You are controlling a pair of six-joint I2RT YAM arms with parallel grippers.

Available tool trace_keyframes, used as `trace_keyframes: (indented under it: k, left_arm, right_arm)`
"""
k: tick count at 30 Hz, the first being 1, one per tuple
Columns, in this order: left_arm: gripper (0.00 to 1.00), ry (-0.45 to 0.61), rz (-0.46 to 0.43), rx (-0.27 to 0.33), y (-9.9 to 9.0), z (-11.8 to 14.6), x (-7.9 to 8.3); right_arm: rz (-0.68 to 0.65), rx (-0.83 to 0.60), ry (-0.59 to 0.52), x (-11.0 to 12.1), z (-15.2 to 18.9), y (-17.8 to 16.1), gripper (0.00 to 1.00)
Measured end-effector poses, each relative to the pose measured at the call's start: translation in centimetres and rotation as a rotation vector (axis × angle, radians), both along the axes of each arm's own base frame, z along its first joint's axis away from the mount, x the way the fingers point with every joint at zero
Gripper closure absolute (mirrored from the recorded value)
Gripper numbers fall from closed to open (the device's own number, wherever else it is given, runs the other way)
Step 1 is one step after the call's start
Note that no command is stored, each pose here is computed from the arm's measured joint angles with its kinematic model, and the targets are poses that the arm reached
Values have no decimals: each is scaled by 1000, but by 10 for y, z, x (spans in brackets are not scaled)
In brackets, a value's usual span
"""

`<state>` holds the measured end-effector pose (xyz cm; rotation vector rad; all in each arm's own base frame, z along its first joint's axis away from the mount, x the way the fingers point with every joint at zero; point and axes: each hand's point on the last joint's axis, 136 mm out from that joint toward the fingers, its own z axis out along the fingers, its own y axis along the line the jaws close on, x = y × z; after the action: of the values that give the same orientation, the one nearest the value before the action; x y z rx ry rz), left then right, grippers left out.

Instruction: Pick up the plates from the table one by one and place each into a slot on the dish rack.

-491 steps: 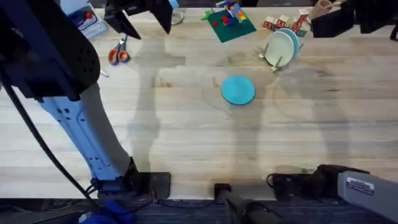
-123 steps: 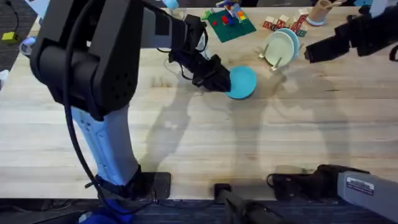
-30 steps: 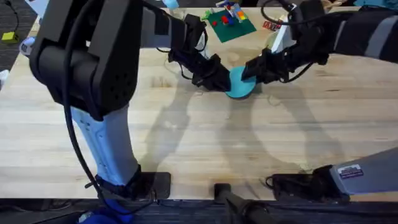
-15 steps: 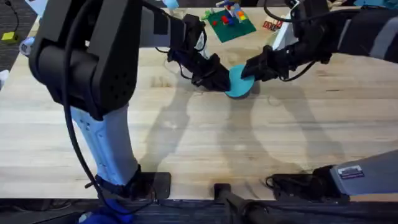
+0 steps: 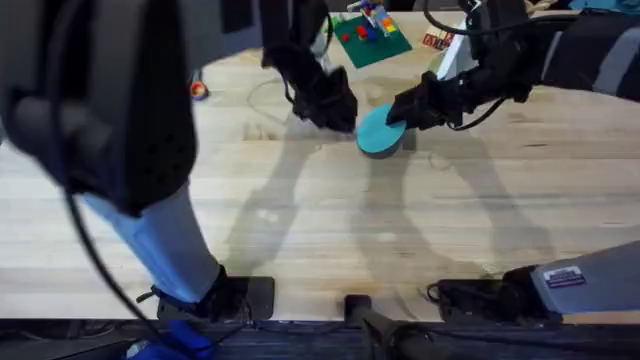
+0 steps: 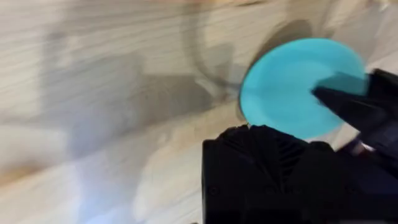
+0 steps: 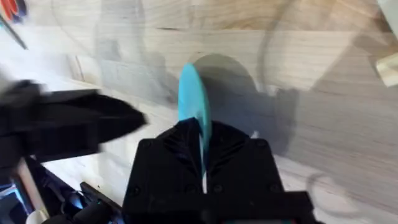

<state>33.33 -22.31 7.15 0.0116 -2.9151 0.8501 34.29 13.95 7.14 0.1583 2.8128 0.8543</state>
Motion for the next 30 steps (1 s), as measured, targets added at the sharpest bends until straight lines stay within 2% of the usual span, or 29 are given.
trace_keyframes:
  k: [4, 7, 12, 15, 17, 18, 21, 22, 24, 25, 26, 30]
  left_arm:
    - [960, -96, 36, 68, 21, 36, 12]
    - [961, -124, 67, 154, 44, 52, 11]
    - [961, -153, 94, 323, 77, 63, 8]
    - [961, -169, 101, 385, 88, 68, 10]
    - [958, -188, 107, 404, 91, 71, 14]
    - [927, -200, 105, 412, 92, 73, 16]
    - [651, -211, 104, 425, 95, 74, 18]
    - [530, -212, 105, 430, 95, 74, 18]
    - [228, -215, 104, 436, 96, 74, 18]
    - [140, -215, 105, 437, 97, 74, 19]
    - [108, -215, 105, 438, 97, 74, 19]
    - [91, -217, 105, 444, 98, 74, 19]
  right_arm:
    - [1, 1, -6, 1, 2, 0, 970]
    - [3, -12, -30, 3, 9, 0, 970]
    - [5, -47, -94, 8, 24, -6, 970]
    - [12, -52, -138, 12, 36, -6, 970]
    - [19, -56, -164, 14, 42, -7, 970]
    - [21, -59, -172, 15, 44, -7, 970]
    - [25, -81, -186, 16, 45, -10, 970]
    - [26, -91, -188, 16, 44, -11, 969]
    - [27, -108, -191, 17, 44, -14, 969]
    - [29, -117, -198, 18, 45, -15, 970]
    - [32, -125, -210, 19, 48, -16, 970]
    - [56, -149, -301, 28, 74, -18, 970]
